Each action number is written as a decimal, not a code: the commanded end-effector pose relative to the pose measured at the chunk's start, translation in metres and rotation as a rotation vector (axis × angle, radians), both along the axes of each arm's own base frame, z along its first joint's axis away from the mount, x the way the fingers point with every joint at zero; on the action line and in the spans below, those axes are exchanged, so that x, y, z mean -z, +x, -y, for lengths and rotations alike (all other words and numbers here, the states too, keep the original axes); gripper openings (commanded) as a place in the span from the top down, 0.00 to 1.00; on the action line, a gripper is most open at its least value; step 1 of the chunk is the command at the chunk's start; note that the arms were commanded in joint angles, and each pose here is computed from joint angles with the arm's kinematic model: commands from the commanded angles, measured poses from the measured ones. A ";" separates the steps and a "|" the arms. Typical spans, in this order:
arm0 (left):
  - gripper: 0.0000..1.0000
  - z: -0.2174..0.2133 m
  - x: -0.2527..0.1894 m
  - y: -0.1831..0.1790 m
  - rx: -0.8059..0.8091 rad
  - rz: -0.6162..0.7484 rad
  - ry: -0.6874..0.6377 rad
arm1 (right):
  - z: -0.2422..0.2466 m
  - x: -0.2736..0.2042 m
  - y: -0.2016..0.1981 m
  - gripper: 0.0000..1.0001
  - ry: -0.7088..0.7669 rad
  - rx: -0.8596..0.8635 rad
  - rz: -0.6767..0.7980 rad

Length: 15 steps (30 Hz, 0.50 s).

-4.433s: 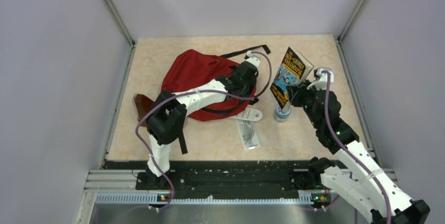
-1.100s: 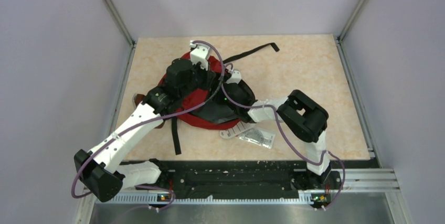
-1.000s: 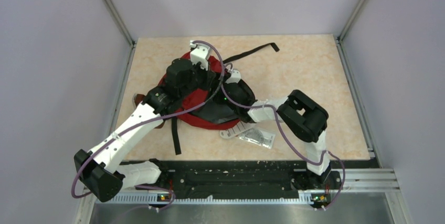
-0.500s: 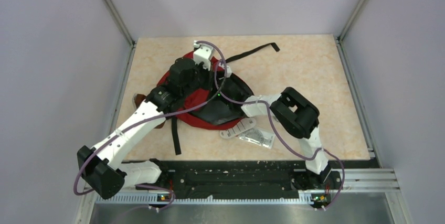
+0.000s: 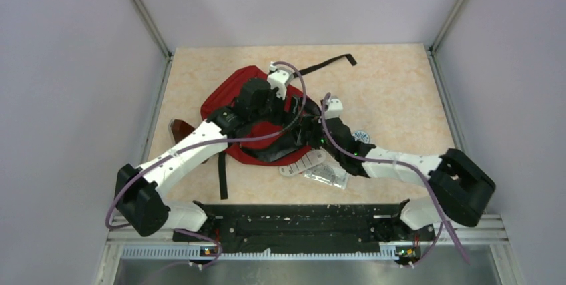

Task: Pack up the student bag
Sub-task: Place the book in the student bag, then zip the student bag at the center of the board.

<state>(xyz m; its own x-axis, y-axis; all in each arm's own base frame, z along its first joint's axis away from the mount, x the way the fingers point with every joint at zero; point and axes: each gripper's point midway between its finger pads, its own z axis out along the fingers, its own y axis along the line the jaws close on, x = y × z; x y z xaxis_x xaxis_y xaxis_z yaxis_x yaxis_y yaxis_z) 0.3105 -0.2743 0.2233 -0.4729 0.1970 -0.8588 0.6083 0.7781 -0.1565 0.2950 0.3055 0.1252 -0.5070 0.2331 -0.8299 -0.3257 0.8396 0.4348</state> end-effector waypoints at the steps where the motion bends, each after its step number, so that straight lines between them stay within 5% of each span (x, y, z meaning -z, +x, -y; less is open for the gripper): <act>1: 0.15 -0.010 -0.029 -0.022 -0.065 -0.008 -0.153 | 0.044 -0.028 0.001 0.18 -0.088 0.102 0.077; 6: 0.06 -0.061 -0.014 -0.041 -0.315 -0.036 -0.235 | 0.087 -0.040 -0.005 0.16 -0.191 0.200 0.113; 15: 0.02 -0.149 0.048 -0.045 -0.643 -0.138 -0.206 | 0.106 -0.065 -0.024 0.14 -0.108 0.191 0.172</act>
<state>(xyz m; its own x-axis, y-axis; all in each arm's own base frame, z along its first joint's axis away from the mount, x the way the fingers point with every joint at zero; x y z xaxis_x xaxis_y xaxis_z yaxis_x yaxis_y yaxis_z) 0.2598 -0.1596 0.2036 -0.5286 -0.2218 -0.8194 0.1712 0.9175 -0.3589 0.2724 0.2100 0.1830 -0.3382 0.2133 -0.9166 -0.2241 0.9277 0.2986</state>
